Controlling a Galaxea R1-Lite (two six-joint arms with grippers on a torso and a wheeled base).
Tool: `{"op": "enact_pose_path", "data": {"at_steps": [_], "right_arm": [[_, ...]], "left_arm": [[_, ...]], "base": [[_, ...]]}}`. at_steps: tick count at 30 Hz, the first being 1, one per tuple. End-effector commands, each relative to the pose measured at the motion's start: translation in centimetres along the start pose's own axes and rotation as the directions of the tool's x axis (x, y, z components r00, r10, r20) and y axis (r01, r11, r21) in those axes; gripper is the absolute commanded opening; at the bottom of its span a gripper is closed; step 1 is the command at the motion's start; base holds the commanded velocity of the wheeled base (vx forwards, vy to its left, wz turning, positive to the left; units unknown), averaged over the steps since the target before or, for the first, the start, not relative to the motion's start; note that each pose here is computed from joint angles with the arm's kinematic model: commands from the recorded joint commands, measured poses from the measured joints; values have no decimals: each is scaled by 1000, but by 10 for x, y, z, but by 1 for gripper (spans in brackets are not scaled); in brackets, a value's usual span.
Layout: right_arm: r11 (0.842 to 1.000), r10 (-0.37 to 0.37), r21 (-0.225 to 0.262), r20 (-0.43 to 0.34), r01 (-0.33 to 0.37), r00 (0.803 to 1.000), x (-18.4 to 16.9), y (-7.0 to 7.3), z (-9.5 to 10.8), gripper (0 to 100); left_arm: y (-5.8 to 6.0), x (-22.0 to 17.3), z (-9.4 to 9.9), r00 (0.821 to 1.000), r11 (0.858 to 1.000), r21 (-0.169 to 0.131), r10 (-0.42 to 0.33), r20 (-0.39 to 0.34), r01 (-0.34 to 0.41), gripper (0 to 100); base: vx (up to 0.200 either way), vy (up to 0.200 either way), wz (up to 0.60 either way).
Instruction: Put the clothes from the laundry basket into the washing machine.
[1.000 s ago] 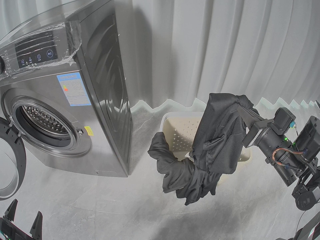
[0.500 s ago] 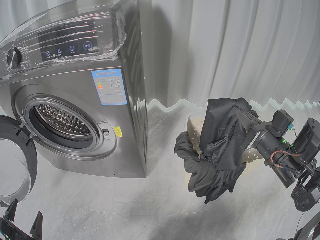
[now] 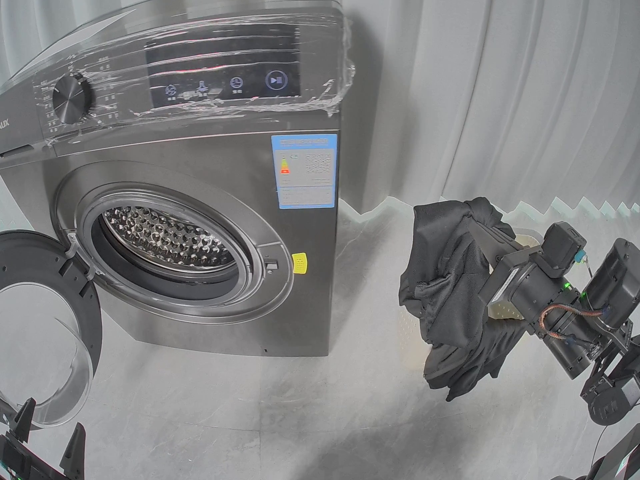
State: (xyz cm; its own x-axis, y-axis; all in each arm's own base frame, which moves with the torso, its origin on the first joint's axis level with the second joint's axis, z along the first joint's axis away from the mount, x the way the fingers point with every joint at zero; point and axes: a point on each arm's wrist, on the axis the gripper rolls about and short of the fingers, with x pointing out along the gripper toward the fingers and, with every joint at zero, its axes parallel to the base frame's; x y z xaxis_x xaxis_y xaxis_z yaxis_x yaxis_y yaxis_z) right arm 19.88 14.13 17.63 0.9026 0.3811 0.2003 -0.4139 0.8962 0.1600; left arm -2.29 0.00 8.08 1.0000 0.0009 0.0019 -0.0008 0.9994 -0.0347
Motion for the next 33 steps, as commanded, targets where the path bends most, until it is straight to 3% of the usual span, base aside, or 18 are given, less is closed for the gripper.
{"op": "enact_pose_path", "data": {"at_steps": [1,5,14,20,33], "right_arm": [[1000,15,3,-1,-15,1000,-1,3,0,0],[999,37,8,-2,-37,999,-3,8,0,0],[998,57,10,-12,-57,998,-6,11,-2,0],[998,55,10,-13,-55,998,-6,11,-2,0],[998,54,10,-21,-54,998,-6,11,-4,0]], "left_arm": [[0,0,-5,1000,1000,-1,2,-2,-2,100],[0,0,-5,1000,1000,-1,1,0,-1,100],[0,0,-5,1000,1000,-1,1,-2,-1,100],[0,0,-5,1000,1000,-1,1,-2,-1,100],[0,0,-5,1000,1000,-1,-1,0,1,100]], "base": [[0,200,0],[0,200,0],[0,0,0],[-200,0,0],[0,15,0]]}}
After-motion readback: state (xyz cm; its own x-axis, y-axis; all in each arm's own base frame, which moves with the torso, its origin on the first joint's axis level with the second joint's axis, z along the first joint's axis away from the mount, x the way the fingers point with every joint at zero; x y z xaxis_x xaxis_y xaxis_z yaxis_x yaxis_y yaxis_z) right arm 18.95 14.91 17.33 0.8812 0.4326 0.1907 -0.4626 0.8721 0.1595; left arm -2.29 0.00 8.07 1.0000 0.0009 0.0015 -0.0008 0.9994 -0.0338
